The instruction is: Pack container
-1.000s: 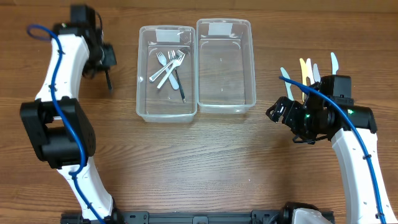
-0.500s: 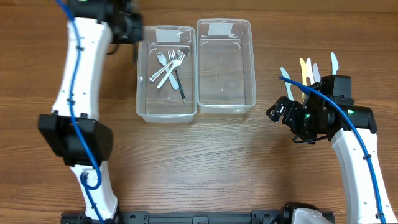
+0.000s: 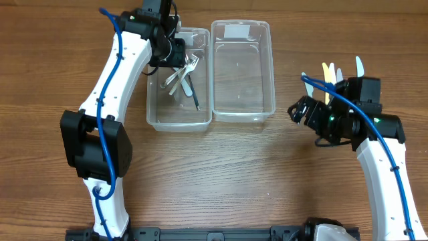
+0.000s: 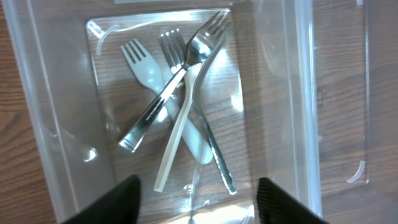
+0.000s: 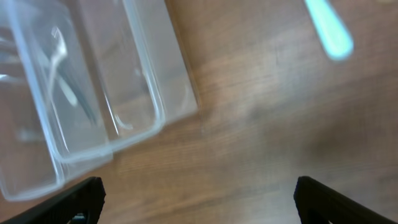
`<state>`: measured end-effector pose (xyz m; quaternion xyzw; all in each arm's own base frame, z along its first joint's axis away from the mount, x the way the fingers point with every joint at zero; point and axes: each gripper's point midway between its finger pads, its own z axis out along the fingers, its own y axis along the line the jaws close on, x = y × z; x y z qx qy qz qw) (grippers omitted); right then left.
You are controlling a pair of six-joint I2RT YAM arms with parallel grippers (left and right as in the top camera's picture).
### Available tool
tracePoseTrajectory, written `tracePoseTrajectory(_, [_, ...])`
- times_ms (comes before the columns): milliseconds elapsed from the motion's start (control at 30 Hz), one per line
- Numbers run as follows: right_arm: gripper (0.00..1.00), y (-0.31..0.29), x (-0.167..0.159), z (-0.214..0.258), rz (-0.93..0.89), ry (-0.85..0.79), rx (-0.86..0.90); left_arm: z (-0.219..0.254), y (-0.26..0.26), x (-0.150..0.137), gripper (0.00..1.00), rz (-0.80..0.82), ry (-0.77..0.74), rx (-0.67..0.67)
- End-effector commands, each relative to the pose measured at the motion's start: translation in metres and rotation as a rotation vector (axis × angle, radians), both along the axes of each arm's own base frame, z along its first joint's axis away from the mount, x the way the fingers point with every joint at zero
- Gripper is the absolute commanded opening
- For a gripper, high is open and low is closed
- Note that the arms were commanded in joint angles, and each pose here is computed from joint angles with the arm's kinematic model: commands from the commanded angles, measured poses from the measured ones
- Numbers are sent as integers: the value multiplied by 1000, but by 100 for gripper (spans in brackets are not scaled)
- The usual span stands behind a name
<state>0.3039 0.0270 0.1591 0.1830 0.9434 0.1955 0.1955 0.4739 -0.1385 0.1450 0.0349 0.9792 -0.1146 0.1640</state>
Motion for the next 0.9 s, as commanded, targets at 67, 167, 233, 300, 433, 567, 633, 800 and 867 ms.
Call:
tracePoseTrajectory(67, [100,-8,32,28,-17,-164,-32,5,-15,-4,62,-25,20,-90])
tracePoseTrajectory(167, [97,-1,46,40,14,-245,3,13,-17,-7,56,-30,27,-105])
tracePoseTrajectory(233, [88,-3,57,42,11,-278,-7,29,-16,-9,50,-29,25,-105])
tracePoseTrajectory(300, [79,-9,66,33,-6,-271,-31,51,-13,-10,50,-37,4,-103])
tracePoseTrajectory(433, [46,-8,82,-17,-12,-151,1,117,0,-7,57,-19,-120,-110])
tracePoseTrajectory(567, [18,11,91,-58,44,-64,124,185,21,0,65,20,-300,-135])
tracePoseTrajectory(633, [22,15,98,-70,57,-54,158,207,42,0,65,60,-356,-136])
tracePoseTrajectory(800, [23,36,102,-64,118,-87,240,194,77,-12,65,135,-270,-111])
tracePoseTrajectory(867, [23,50,100,-60,157,-89,274,186,89,-18,68,166,-230,-83])
